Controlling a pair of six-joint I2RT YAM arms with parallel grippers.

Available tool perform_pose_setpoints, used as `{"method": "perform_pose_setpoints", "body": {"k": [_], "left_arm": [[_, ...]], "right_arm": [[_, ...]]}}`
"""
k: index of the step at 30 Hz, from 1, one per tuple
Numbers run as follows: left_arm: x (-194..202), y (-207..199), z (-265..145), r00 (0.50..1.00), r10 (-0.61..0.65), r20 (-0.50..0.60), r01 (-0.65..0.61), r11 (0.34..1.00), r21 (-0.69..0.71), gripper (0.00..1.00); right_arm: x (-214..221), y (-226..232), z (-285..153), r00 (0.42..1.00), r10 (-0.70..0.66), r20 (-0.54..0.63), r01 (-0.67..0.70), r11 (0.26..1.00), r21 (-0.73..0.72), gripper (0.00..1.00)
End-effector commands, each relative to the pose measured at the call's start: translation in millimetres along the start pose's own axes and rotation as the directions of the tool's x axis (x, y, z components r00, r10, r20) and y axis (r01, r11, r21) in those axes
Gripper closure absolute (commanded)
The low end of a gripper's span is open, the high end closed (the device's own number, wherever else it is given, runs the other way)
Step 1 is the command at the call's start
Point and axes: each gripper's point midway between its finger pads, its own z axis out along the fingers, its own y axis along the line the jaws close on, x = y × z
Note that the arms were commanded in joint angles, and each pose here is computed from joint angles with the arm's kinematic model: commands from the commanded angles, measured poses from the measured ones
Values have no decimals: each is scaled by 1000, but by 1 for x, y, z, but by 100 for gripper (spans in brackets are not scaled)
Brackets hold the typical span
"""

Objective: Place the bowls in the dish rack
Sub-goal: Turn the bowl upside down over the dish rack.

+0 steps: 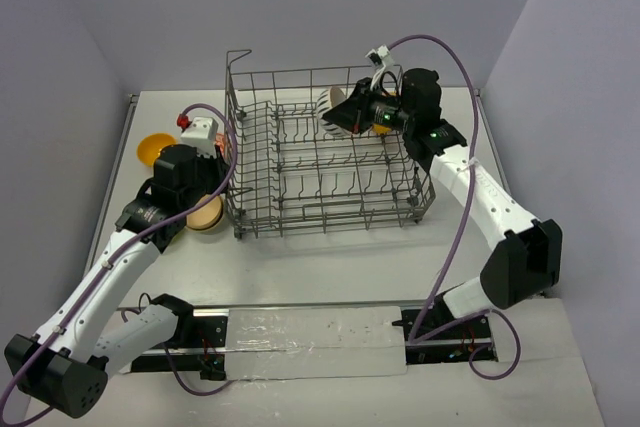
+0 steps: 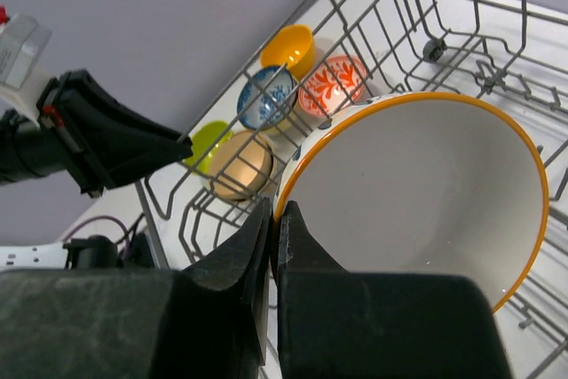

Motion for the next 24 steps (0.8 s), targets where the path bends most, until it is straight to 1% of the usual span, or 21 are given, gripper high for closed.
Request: {"method": "perform_pose_setpoints", "body": {"k": [1, 2, 6, 7, 8, 16, 17, 19, 20, 24], "left_arm": [[-6, 5, 1, 999, 49, 7, -48, 998, -28, 88], [-6, 5, 2, 999, 52, 6, -52, 998, -25, 91], [-9, 3, 4, 998, 68, -2, -68, 998, -17, 96], [-9, 2, 4, 997, 71, -2, -71, 997, -14, 97], [-9, 3, 6, 997, 74, -7, -74, 997, -14, 100], [-8, 2, 5, 996, 92, -5, -92, 996, -8, 100], [-8, 0, 5, 995, 95, -5, -95, 995, 6, 100], [-8, -1, 4, 995, 100, -6, -100, 995, 14, 100], [-8, -1, 2, 995, 99, -2, -99, 995, 17, 100], [-5, -4, -1, 995, 104, 6, -104, 994, 39, 100]], "right_arm": [[-40, 10, 1, 991, -43, 127, 62, 987, -151, 100], [-39, 6, 2, 992, -30, 125, 49, 987, -151, 100], [-40, -15, 8, 993, -6, 117, 23, 989, -145, 100], [-45, -20, 7, 991, 6, 133, 14, 989, -148, 100], [-42, -25, 8, 992, 17, 122, 3, 987, -163, 100], [-57, -67, 5, 989, 55, 138, -33, 986, -161, 100], [-54, -78, 7, 989, 76, 129, -55, 987, -154, 100], [-59, -85, 8, 988, 76, 137, -55, 986, -154, 100], [-56, -94, 12, 986, 102, 131, -82, 985, -151, 100], [-54, -111, 19, 983, 130, 131, -110, 983, -150, 100]]}}
